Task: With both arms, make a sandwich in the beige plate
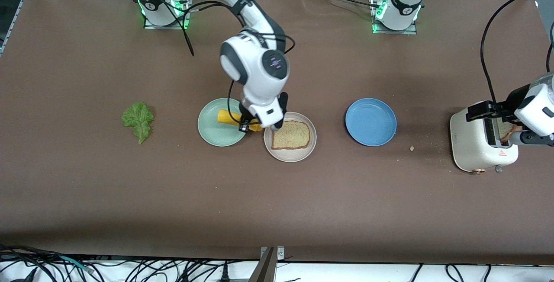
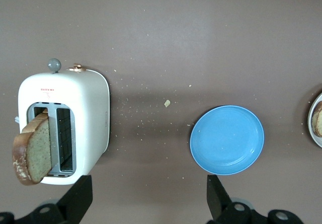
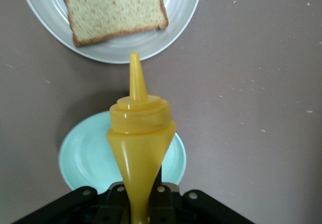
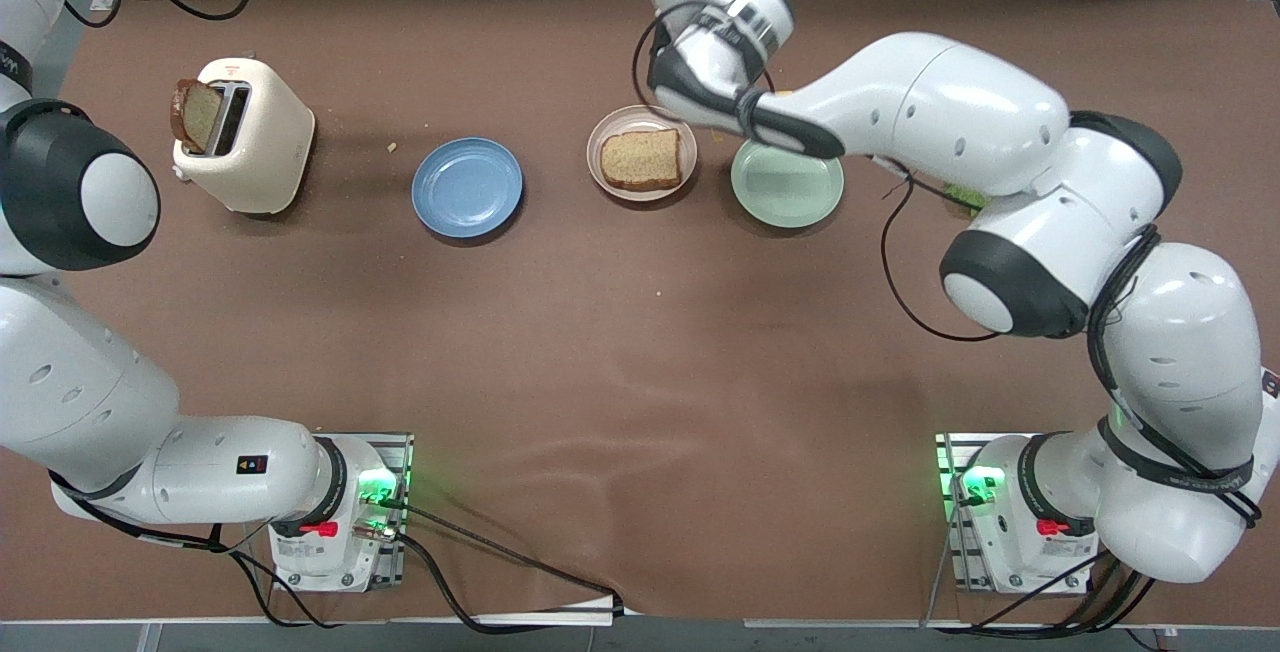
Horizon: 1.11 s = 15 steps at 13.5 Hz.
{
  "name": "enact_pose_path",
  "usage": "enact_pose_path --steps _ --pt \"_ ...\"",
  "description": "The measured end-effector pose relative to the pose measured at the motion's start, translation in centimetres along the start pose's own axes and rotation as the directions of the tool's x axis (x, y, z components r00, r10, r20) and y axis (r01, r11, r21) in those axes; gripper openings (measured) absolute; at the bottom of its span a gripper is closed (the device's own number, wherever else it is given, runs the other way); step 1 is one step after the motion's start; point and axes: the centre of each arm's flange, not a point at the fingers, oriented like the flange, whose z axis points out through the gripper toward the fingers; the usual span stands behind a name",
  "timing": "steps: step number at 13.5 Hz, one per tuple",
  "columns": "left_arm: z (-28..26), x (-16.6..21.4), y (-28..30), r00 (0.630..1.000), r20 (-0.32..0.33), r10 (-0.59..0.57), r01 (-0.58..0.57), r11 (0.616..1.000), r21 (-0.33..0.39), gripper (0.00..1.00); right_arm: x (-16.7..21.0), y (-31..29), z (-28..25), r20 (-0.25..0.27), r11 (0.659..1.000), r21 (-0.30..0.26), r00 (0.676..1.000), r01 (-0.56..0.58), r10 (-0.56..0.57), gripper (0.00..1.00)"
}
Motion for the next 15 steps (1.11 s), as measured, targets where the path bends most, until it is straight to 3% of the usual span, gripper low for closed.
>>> enact_pose_path --steps 2,4,7,9,13,15 --pt "-0.8 -0.4 0.0 1.0 -0.012 -0.001 0.001 1.0 0.0 1.0 -3.5 3.1 -1.3 -0.103 0.987 0.155 0.993 -0.046 0.062 0.08" --pt "-1.0 -0.5 0.0 1.0 -0.017 -0.002 0.002 1.0 0.0 1.0 -6.9 5.4 -1.9 -0.192 0.951 0.307 0.977 -0.03 0.093 0.08" --pt "-1.8 -0.9 0.1 1.0 -0.029 -0.002 0.002 1.0 0.0 1.0 -11.2 9.1 -0.3 -0.375 0.889 0.449 0.921 0.086 0.101 0.08" --pt "-2.3 -1.1 0.1 0.999 -0.035 -0.002 0.002 1.0 0.0 1.0 -14.1 11.2 1.9 -0.489 0.863 0.477 0.867 0.168 0.101 0.08" --pt "-2.0 -1.1 0.1 1.0 -0.029 -0.002 0.002 1.0 0.0 1.0 -18.5 13.2 5.4 -0.642 0.821 0.471 0.764 0.323 0.068 0.08" --pt "-2.0 -1.1 0.1 1.0 -0.028 -0.002 0.002 1.0 0.0 1.0 -21.8 14.1 6.9 -0.733 0.785 0.441 0.679 0.435 0.036 0.08"
